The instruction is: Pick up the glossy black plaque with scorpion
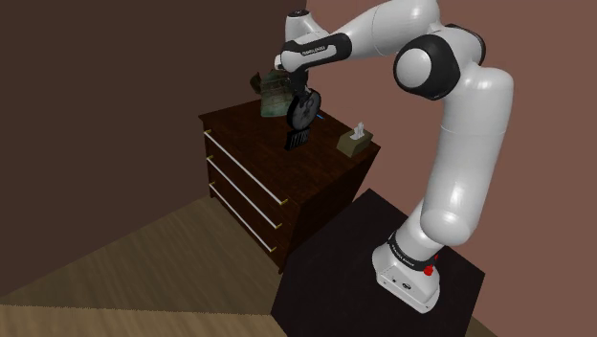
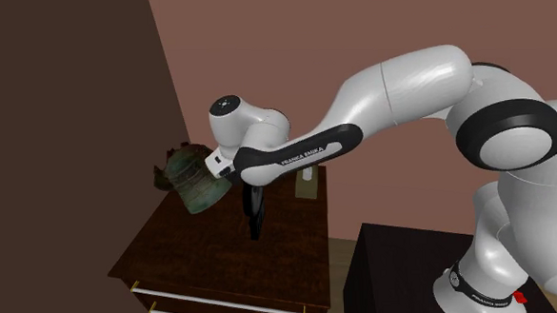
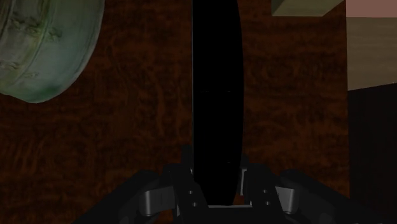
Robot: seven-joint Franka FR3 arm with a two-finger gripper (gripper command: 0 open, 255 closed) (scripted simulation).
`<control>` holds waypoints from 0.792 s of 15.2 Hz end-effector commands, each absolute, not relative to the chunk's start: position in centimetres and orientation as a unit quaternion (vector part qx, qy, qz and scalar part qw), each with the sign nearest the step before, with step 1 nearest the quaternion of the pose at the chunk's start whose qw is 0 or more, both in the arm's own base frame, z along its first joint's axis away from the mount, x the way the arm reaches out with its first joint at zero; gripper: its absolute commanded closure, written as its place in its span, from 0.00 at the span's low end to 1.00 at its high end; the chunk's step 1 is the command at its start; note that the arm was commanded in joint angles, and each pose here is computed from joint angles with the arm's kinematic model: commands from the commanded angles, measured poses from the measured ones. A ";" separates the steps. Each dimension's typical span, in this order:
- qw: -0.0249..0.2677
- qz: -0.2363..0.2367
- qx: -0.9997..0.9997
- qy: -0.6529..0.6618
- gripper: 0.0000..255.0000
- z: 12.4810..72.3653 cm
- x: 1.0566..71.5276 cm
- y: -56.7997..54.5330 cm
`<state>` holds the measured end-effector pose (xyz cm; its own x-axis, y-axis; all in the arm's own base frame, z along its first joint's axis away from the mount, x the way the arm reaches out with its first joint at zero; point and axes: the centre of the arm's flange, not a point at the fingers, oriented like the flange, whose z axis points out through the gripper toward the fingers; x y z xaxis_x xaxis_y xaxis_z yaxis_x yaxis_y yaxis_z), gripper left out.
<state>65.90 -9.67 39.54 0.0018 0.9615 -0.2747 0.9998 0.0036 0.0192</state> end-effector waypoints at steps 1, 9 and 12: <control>0.105 -0.091 0.700 0.701 1.00 39.5 65.9 -9.7; 0.105 -0.091 0.700 0.701 1.00 40.1 65.9 -9.7; 0.105 -0.091 0.700 0.701 1.00 41.7 65.9 -9.7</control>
